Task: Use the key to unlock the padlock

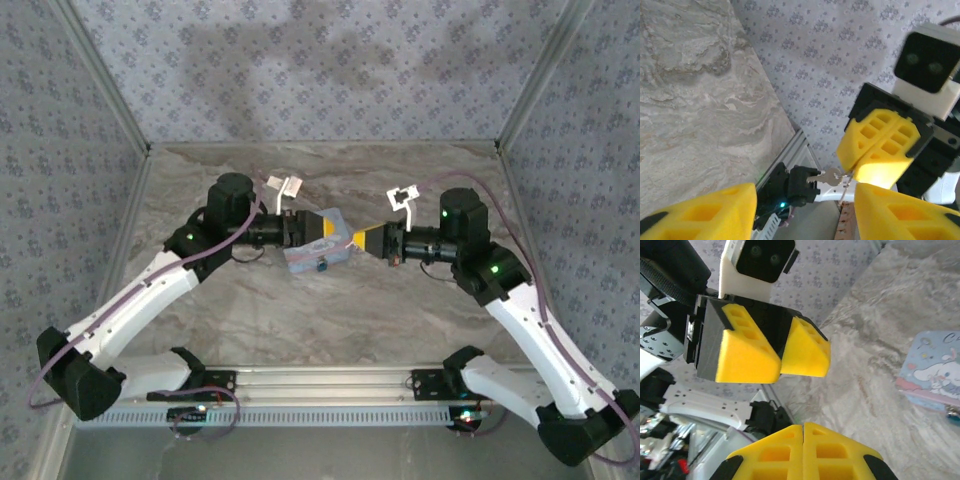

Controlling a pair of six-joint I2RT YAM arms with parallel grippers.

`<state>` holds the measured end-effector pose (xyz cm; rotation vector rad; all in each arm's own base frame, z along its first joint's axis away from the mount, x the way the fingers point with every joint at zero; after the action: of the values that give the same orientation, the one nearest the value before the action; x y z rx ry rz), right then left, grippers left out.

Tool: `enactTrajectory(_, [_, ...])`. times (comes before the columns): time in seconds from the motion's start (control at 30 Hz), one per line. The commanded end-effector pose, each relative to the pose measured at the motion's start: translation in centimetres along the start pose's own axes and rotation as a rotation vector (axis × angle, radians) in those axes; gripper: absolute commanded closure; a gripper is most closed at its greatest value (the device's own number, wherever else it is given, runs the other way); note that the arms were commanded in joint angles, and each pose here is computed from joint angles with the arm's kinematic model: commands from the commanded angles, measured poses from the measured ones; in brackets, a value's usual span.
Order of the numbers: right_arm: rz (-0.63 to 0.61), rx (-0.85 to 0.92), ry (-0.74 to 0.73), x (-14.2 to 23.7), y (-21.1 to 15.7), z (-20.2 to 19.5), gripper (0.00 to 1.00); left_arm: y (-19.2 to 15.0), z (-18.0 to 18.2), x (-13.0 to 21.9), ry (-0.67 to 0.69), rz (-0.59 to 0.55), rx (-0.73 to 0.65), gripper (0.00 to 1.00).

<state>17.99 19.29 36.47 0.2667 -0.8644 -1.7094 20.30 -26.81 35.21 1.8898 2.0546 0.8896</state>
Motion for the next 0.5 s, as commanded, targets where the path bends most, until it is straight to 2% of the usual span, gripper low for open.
enactTrajectory(0.0, [-0.120, 0.168, -0.179, 0.5, 1.0, -0.6, 1.00, 1.0, 0.5, 0.0, 0.005, -0.096, 0.123, 0.36])
enactTrajectory(0.07, [-0.155, 0.253, -0.281, 0.3, 1.3, -1.0, 1.00, 1.2, 1.4, -0.5, 0.018, -0.113, 0.209, 0.32])
enactTrajectory(0.23, [-0.273, 0.539, -0.465, -0.2, 2.2, -1.5, 1.00, 1.7, 2.8, -1.6, 0.040, -0.125, 0.393, 0.35])
enactTrajectory(0.47, [-0.323, 0.802, -0.486, -1.7, 2.2, -0.3, 1.00, 1.0, 4.4, -1.9, 0.103, -0.128, 0.670, 0.41])
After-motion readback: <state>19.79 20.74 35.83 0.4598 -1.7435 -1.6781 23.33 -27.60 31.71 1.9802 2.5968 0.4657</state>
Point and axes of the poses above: each hand's point on the last joint's axis, 136 mm out from that joint toward the fingers, its own x axis back along the fingers, its own z axis along the line the jaws close on, y = z × x, the point moved 5 cm from there along x, back along the fingers, and after that the axes turned 8 degrees about -x, right-handed, at the moved point
